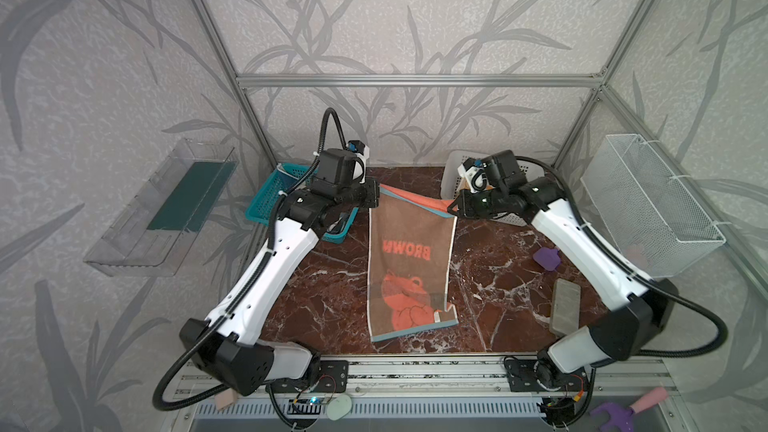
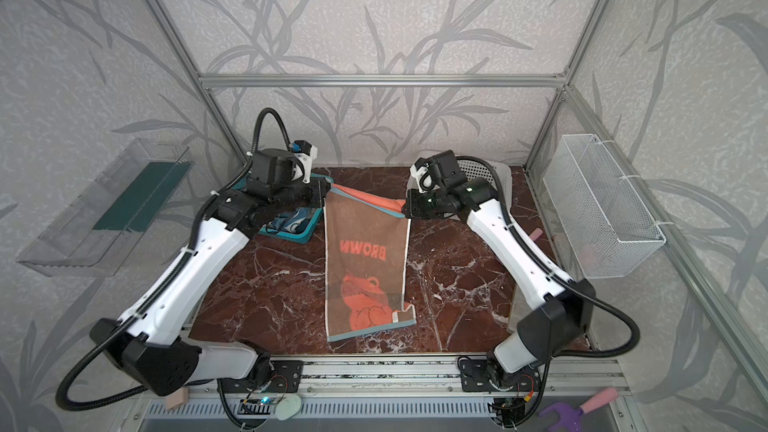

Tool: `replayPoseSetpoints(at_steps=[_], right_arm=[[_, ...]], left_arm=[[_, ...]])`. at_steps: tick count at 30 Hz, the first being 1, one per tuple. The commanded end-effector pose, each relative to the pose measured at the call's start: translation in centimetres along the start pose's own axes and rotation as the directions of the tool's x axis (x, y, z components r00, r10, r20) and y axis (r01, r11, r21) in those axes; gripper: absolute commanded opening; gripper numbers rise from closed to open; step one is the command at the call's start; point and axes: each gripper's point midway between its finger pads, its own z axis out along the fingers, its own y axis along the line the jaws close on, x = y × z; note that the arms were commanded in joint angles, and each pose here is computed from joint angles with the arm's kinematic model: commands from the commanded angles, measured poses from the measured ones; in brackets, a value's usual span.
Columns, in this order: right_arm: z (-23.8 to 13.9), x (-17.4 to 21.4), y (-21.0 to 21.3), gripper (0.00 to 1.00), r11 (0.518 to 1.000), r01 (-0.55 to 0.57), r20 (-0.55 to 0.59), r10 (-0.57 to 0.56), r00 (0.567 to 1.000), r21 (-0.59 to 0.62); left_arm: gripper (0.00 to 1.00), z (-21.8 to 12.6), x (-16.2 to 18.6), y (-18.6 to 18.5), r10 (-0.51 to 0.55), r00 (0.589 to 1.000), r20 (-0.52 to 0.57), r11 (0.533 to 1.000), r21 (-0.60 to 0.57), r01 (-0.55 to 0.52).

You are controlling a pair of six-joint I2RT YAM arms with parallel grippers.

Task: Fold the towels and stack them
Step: 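Lay the brown towel flat on the table with both grippers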

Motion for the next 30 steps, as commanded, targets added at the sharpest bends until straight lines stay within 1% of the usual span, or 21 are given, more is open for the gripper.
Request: replayPoseSetpoints(at_steps=[1, 2, 3, 4, 5, 7, 8, 10, 13, 14, 16, 18, 22, 25, 27, 30], right_arm=[[4.4, -1.4, -3.4, 0.00, 0.998, -0.031, -0.044, 0.034, 0.998, 0.049], [6.0, -1.5, -4.4, 0.02, 0.997, -0.046, -0.089, 0.051, 0.995, 0.060], [7.2, -1.5, -5.0, 0.12, 0.996, -0.051, -0.119, 0.060, 0.991, 0.075], [8.2, -1.6, -5.6, 0.24, 0.994, -0.051, -0.145, 0.064, 0.987, 0.095], [8.8, -1.7, -5.9, 0.33, 0.993, -0.051, -0.157, 0.067, 0.985, 0.102], [9.0, -2.4, -5.8, 0.44, 0.994, -0.046, -0.140, 0.060, 0.988, 0.100], [8.7, -2.9, -5.8, 0.47, 0.994, -0.041, -0.120, 0.054, 0.991, 0.105], [8.2, -3.5, -5.9, 0.49, 0.993, -0.018, -0.086, 0.028, 0.996, 0.121], [7.9, -3.6, -6.3, 0.49, 0.990, 0.026, -0.055, -0.019, 0.998, 0.139], [8.3, -3.3, -6.7, 0.48, 0.989, 0.018, -0.056, -0.010, 0.998, 0.146], [9.2, -2.6, -7.0, 0.47, 0.991, -0.006, -0.080, 0.017, 0.997, 0.133], [10.3, -1.8, -6.4, 0.45, 0.994, -0.014, -0.117, 0.027, 0.993, 0.108], [13.6, 0.2, -5.3, 0.40, 0.989, 0.051, -0.185, -0.025, 0.982, 0.140], [15.8, 1.2, -5.5, 0.37, 0.987, 0.020, -0.231, 0.018, 0.973, 0.161], [16.8, 1.6, -6.3, 0.35, 0.978, -0.011, -0.249, 0.064, 0.966, 0.206], [18.6, 2.0, -6.6, 0.33, 0.977, -0.056, -0.277, 0.113, 0.954, 0.206]], left_arm=[[0.00, 4.6, -0.6, 2.0, -0.077, 0.996, 0.036, 0.997, 0.028, 0.076], [0.00, 6.4, 0.0, 2.9, -0.083, 0.996, 0.024, 0.996, 0.013, 0.083], [0.00, 7.6, 0.4, 3.5, -0.088, 0.996, 0.019, 0.996, 0.005, 0.088], [0.00, 9.0, 1.0, 4.2, -0.101, 0.995, 0.007, 0.995, 0.001, 0.101], [0.00, 10.2, 1.6, 4.7, -0.113, 0.994, -0.008, 0.994, 0.004, 0.113], [0.00, 11.9, 2.8, 5.3, -0.134, 0.990, -0.041, 0.991, 0.011, 0.134], [0.00, 12.5, 3.2, 5.5, -0.141, 0.988, -0.056, 0.990, 0.011, 0.142], [0.00, 13.3, 4.1, 5.8, -0.145, 0.986, -0.080, 0.989, 0.008, 0.146], [0.00, 14.0, 5.0, 6.2, -0.149, 0.983, -0.104, 0.989, 0.006, 0.150], [0.00, 14.0, 5.1, 6.3, -0.149, 0.983, -0.107, 0.989, 0.005, 0.151], [0.00, 14.1, 5.4, 6.4, -0.148, 0.983, -0.113, 0.989, 0.006, 0.150], [0.00, 14.1, 5.7, 6.6, -0.142, 0.983, -0.118, 0.990, 0.002, 0.143], [0.00, 14.1, 6.8, 7.1, -0.149, 0.979, -0.140, 0.989, -0.005, 0.150], [0.00, 14.0, 7.6, 7.0, -0.156, 0.976, -0.152, 0.987, 0.007, 0.159], [0.00, 14.0, 8.0, 7.0, -0.160, 0.974, -0.159, 0.986, 0.010, 0.164], [0.00, 13.9, 8.4, 7.0, -0.156, 0.974, -0.166, 0.987, 0.013, 0.161]])
